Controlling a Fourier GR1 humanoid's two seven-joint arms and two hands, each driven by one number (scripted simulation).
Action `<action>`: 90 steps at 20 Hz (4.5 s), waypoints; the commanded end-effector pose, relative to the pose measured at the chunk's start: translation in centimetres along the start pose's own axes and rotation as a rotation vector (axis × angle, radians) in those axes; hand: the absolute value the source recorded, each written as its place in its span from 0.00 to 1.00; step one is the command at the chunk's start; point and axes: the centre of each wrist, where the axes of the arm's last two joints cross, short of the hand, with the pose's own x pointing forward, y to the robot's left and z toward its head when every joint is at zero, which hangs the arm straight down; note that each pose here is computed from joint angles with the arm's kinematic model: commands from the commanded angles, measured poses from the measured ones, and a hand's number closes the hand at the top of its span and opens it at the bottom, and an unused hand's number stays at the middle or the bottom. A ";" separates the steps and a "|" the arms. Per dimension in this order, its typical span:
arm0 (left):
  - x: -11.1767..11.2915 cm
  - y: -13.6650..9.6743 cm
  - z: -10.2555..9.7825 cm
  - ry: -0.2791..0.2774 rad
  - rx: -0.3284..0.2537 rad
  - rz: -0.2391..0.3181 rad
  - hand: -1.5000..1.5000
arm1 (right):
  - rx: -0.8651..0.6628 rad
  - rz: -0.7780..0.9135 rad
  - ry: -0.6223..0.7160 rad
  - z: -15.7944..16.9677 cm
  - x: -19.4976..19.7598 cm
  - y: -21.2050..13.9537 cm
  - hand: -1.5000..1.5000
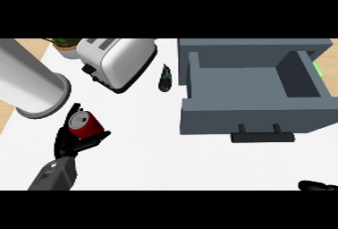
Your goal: Pick up the can, place it into the drawer and close the drawer
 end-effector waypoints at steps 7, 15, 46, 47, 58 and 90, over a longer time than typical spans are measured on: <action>0.5 -1.7 -1.4 -0.033 -0.107 0.086 1.00 | -0.012 0.014 -0.002 -0.6 -0.6 -1.0 0.00; 2.0 -7.4 -2.5 -0.102 -0.188 0.099 1.00 | -0.009 0.027 0.002 0.7 -1.0 -0.5 0.00; 27.8 -27.2 -3.4 -0.249 -0.462 0.042 1.00 | -0.055 0.028 -0.028 -0.7 1.3 -0.2 0.00; 30.6 -28.0 -2.9 -0.222 -0.494 0.049 1.00 | -0.055 0.064 -0.028 -0.9 1.4 -0.3 0.00; 36.4 -32.9 -1.6 -0.244 -0.475 -0.018 1.00 | -0.058 0.042 -0.049 0.3 1.7 0.6 0.00; 39.0 -36.9 -2.0 -0.266 -0.265 -0.117 0.00 | 0.056 0.156 -0.141 -4.1 4.3 1.0 0.00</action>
